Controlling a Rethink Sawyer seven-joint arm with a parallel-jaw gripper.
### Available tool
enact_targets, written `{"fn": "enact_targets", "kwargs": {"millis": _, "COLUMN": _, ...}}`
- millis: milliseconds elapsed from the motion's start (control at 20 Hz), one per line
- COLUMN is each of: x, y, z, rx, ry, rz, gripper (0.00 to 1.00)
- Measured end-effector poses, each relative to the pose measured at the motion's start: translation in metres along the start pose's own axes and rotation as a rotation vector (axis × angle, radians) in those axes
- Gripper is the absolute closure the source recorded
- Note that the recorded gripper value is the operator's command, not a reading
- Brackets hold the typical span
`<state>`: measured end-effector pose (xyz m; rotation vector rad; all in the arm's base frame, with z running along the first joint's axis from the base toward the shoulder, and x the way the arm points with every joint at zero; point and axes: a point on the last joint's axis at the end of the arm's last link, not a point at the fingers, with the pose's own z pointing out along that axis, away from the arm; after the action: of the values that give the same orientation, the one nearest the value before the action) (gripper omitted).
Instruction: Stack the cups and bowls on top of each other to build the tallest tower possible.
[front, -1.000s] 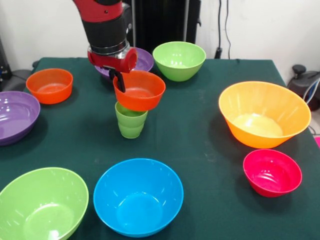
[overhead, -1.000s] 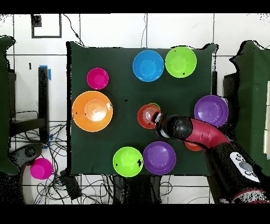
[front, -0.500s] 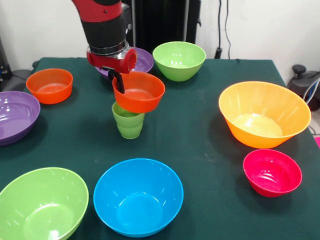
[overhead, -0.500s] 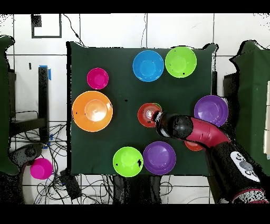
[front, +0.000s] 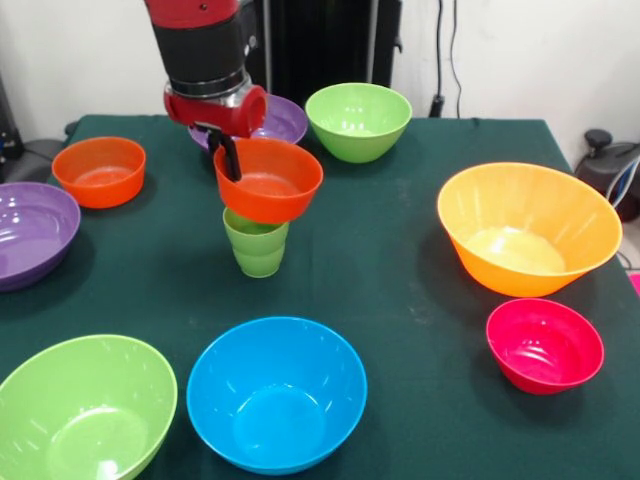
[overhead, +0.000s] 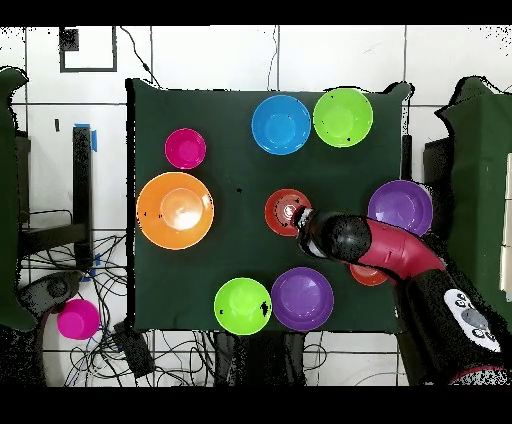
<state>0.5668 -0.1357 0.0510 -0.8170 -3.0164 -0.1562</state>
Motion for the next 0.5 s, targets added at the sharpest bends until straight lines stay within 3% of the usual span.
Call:
{"fn": "enact_targets", "kwargs": {"millis": 250, "x": -0.008, "y": -0.007, "z": -0.025, "rx": 0.02, "ry": 0.002, "rz": 0.005, "gripper": 1.0}}
{"fn": "enact_targets", "kwargs": {"millis": 500, "x": -0.014, "y": -0.011, "z": -0.036, "rx": 0.028, "ry": 0.0, "rz": 0.011, "gripper": 1.0}}
